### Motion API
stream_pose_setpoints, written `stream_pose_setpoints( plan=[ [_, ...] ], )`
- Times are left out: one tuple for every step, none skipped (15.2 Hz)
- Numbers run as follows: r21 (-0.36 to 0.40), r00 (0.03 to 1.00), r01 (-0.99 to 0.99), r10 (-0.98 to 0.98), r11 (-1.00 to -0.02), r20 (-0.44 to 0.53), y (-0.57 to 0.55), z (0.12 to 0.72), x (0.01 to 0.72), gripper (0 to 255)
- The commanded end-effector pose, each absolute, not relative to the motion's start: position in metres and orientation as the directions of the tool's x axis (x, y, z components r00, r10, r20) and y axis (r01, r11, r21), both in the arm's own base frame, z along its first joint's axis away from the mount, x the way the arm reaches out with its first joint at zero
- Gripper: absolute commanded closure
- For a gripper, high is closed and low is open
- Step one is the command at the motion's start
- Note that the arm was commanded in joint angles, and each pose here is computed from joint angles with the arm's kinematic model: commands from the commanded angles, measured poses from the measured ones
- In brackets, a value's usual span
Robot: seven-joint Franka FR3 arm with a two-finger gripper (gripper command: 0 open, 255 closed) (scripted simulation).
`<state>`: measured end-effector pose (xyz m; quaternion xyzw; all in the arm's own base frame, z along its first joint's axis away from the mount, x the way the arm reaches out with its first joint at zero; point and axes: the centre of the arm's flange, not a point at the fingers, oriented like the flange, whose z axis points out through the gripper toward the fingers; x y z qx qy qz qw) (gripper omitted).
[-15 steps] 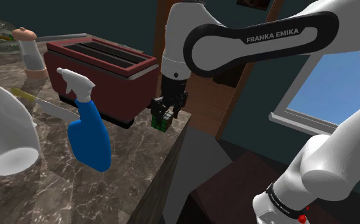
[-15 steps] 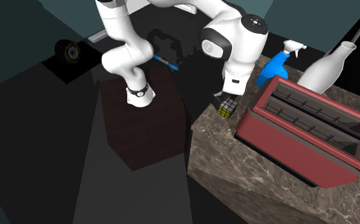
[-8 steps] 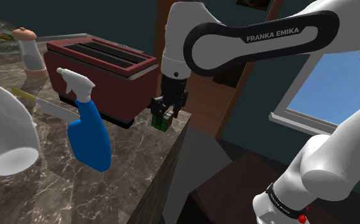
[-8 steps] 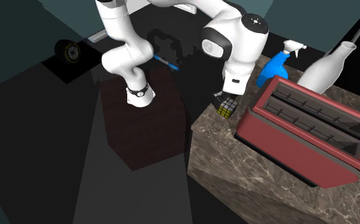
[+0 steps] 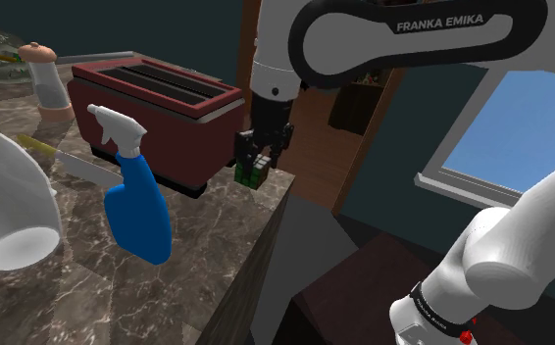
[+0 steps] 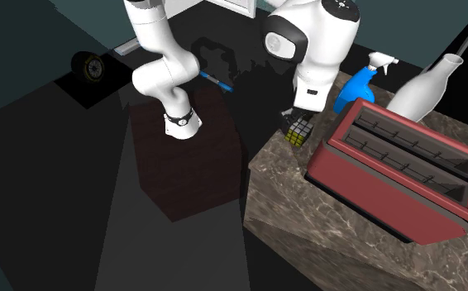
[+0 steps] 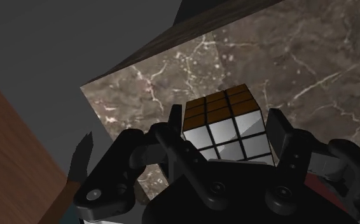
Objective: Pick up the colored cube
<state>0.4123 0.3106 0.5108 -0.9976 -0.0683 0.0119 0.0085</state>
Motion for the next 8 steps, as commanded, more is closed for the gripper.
stream_pose_setpoints(
  plan=[
    [-0.019, 0.990, 0.136, 0.137, -0.991, -0.023, 0.310, 0.521, 0.412, 255],
    [-0.019, 0.990, 0.136, 0.137, -0.991, -0.023, 0.310, 0.526, 0.412, 255],
    [-0.019, 0.990, 0.136, 0.137, -0.991, -0.023, 0.310, 0.532, 0.412, 255],
    [-0.019, 0.990, 0.136, 0.137, -0.991, -0.023, 0.310, 0.537, 0.412, 255],
    [-0.019, 0.990, 0.136, 0.137, -0.991, -0.023, 0.310, 0.542, 0.412, 255],
    [-0.019, 0.990, 0.136, 0.137, -0.991, -0.023, 0.310, 0.547, 0.412, 255],
    [-0.019, 0.990, 0.136, 0.137, -0.991, -0.023, 0.310, 0.548, 0.412, 255],
    [-0.019, 0.990, 0.136, 0.137, -0.991, -0.023, 0.310, 0.548, 0.412, 255]
  ],
)
